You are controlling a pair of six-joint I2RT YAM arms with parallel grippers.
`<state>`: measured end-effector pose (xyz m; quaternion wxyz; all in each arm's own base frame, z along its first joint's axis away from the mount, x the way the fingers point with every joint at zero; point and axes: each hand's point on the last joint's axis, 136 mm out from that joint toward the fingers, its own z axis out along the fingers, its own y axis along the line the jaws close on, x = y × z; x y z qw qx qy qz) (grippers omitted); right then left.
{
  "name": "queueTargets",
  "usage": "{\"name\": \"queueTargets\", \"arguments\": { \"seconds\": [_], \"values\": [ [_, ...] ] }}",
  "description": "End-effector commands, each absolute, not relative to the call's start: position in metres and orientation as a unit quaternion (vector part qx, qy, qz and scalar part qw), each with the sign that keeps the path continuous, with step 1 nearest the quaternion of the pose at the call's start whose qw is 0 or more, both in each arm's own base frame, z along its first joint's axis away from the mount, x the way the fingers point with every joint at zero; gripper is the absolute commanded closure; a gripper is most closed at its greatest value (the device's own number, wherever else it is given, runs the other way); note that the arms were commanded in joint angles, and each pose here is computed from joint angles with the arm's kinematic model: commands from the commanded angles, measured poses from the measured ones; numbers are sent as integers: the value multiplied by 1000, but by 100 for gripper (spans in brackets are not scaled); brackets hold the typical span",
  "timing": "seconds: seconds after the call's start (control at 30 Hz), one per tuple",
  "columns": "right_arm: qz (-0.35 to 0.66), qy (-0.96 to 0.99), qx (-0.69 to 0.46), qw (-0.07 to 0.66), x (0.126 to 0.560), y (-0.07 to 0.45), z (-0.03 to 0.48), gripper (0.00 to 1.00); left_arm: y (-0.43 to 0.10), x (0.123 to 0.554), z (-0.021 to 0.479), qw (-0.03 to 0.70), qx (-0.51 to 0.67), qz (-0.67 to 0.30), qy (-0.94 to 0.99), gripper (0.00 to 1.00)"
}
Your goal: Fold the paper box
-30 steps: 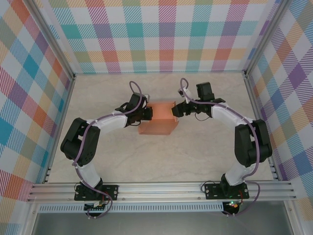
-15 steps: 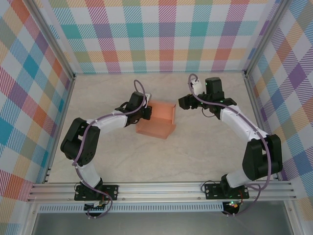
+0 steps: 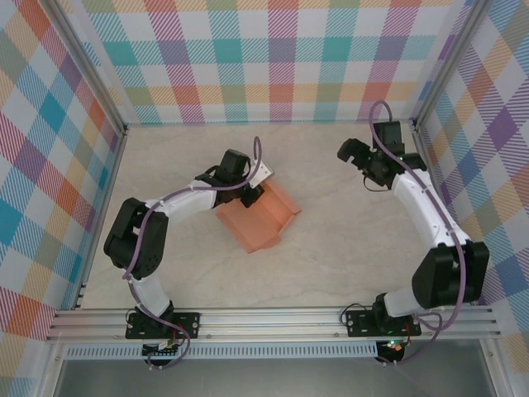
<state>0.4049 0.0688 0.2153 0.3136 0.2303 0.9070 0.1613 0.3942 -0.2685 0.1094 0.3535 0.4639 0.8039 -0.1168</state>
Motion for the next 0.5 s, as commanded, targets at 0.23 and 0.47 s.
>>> {"name": "queueTargets", "arguments": {
  "seconds": [0.23, 0.47],
  "values": [
    [325, 907, 264, 38, 374, 149, 163, 0, -275, 356, 86, 218, 706, -105, 666, 97],
    [302, 908, 289, 4, 367, 140, 132, 0, -275, 359, 66, 173, 737, -55, 651, 83]
  ]
}}
